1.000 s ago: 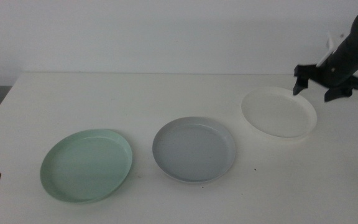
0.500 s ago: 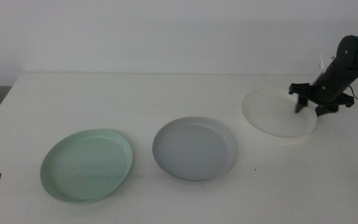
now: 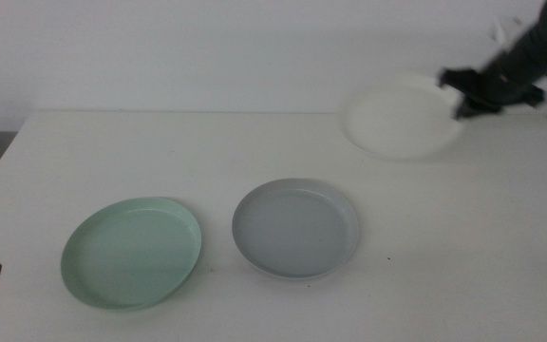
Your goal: Stack the three bowls on top of each other.
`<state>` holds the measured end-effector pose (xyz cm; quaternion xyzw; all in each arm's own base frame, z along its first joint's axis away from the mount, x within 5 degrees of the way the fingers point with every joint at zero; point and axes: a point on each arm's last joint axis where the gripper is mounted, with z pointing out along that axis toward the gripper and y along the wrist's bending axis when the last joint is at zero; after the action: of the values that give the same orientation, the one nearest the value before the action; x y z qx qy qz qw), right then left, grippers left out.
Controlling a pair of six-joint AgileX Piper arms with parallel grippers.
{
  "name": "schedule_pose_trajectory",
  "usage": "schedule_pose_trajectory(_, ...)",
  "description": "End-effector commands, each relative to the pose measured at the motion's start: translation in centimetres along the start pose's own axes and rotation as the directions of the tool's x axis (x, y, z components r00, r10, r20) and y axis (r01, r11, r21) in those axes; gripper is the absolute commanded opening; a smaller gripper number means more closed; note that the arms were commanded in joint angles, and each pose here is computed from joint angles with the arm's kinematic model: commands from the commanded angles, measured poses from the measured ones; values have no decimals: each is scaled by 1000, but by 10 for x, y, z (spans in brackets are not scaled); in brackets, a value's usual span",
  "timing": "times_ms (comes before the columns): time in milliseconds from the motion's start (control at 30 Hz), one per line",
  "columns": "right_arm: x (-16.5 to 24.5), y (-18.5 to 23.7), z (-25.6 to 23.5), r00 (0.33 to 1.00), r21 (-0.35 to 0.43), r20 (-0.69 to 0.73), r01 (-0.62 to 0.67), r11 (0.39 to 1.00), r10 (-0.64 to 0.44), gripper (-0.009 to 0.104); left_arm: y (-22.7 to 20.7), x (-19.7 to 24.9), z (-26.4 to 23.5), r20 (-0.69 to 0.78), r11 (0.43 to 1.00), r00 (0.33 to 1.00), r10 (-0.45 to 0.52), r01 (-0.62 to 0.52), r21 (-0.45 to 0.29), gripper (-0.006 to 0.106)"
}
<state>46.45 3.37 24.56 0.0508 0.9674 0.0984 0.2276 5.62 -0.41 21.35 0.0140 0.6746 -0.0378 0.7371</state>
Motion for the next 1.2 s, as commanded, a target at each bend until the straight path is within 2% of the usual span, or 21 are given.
schedule_pose_trajectory(0,7,37,-16,998,-117,-6,64,991,-65,-2,0,-1,0,15,1000,1000,-1,1,0,94)
schedule_pose_trajectory(100,29,70,-7,984,-190,-93,130,973,-149,-2,0,-1,0,15,1000,1000,-1,1,0,94)
schedule_pose_trajectory(233,64,103,16,966,-213,-142,185,959,-218,-2,0,-1,0,15,1000,1000,-1,1,0,94)
schedule_pose_trajectory(367,92,123,35,961,-218,-154,194,957,-230,-2,0,-1,0,15,1000,1000,-1,1,0,94)
schedule_pose_trajectory(500,108,128,48,951,-211,-200,192,959,-234,-2,0,-1,0,15,1000,1000,-1,1,0,94)
schedule_pose_trajectory(1033,110,121,54,937,-157,-225,237,959,-269,-2,0,-1,0,15,1000,1000,-1,1,0,94)
schedule_pose_trajectory(1167,110,120,54,936,-143,-230,240,960,-268,3,0,-1,0,15,1000,1000,-1,1,0,94)
